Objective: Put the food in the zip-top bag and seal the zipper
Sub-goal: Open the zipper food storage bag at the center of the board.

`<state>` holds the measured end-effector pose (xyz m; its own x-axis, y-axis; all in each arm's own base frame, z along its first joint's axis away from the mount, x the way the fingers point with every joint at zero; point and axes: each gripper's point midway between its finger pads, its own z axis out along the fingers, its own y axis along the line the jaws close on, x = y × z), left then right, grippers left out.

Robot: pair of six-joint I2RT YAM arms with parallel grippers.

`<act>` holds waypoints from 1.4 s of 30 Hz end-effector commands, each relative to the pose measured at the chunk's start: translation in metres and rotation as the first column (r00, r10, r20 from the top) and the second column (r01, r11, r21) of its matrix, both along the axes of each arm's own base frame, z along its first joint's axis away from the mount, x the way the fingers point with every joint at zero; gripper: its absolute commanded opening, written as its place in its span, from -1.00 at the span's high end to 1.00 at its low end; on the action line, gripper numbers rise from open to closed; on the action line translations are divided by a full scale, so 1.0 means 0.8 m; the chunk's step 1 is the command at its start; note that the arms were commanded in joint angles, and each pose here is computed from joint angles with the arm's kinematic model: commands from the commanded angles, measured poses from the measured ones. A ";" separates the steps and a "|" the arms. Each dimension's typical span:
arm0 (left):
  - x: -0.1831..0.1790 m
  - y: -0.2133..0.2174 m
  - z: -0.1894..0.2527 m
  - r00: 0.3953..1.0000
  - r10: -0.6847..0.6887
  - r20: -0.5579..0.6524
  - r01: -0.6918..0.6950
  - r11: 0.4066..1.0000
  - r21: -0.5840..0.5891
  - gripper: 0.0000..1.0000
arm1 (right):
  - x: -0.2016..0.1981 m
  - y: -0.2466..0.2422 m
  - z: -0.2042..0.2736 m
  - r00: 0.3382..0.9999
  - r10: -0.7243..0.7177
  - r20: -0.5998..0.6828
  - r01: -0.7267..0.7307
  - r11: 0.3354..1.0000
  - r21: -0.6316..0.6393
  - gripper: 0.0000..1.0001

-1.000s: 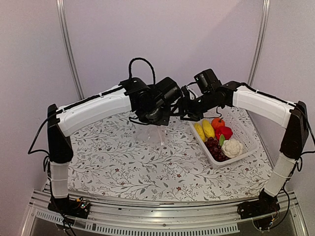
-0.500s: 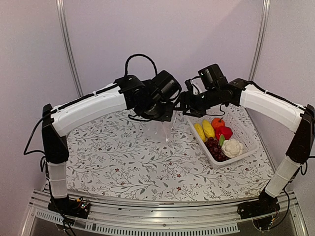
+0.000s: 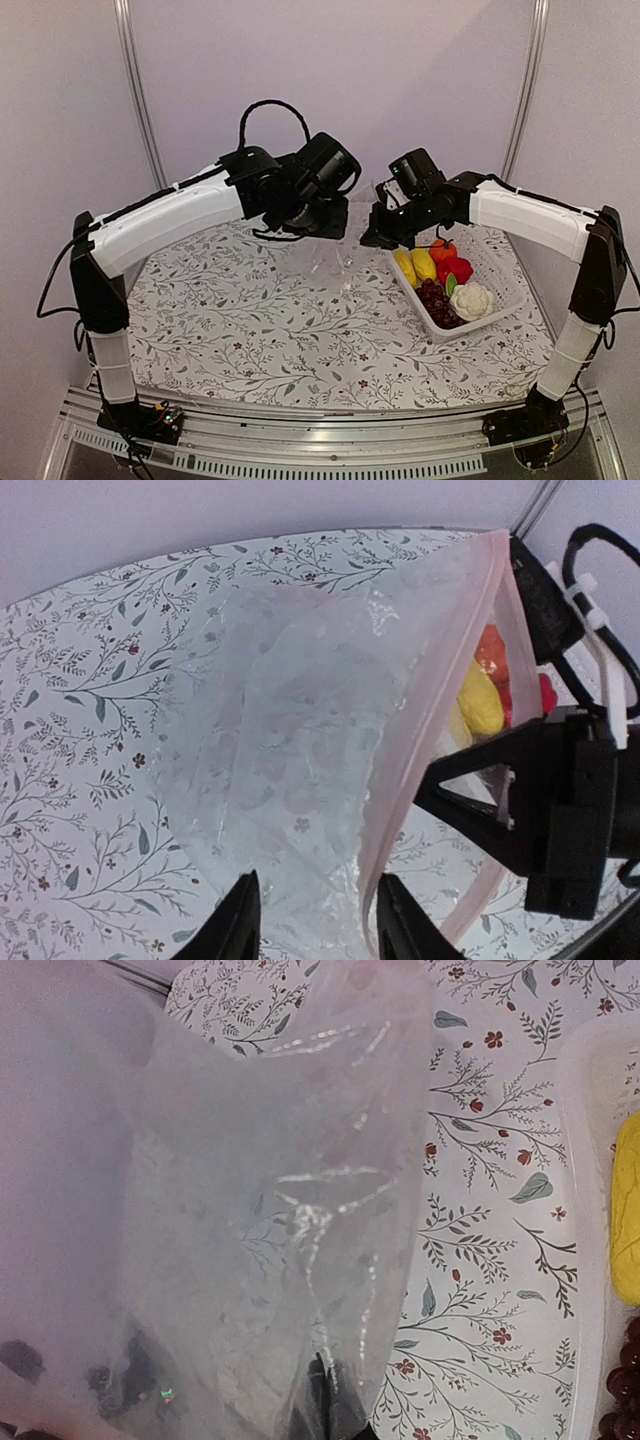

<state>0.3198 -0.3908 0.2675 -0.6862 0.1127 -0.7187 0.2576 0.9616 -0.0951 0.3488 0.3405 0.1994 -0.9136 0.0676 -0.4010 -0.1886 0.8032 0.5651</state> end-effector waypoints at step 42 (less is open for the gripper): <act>0.024 0.074 -0.001 0.989 0.141 0.051 -0.140 0.990 -0.024 1.00 | -0.008 -0.034 0.026 1.000 -0.019 -0.005 0.019 0.998 -0.062 0.56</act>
<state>0.3282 -0.3528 0.2589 -0.6699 0.0615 -0.7399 0.1821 0.9797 -0.0835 0.3549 0.3094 0.2034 -0.9057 0.0983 -0.4123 -0.1113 0.8834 0.4552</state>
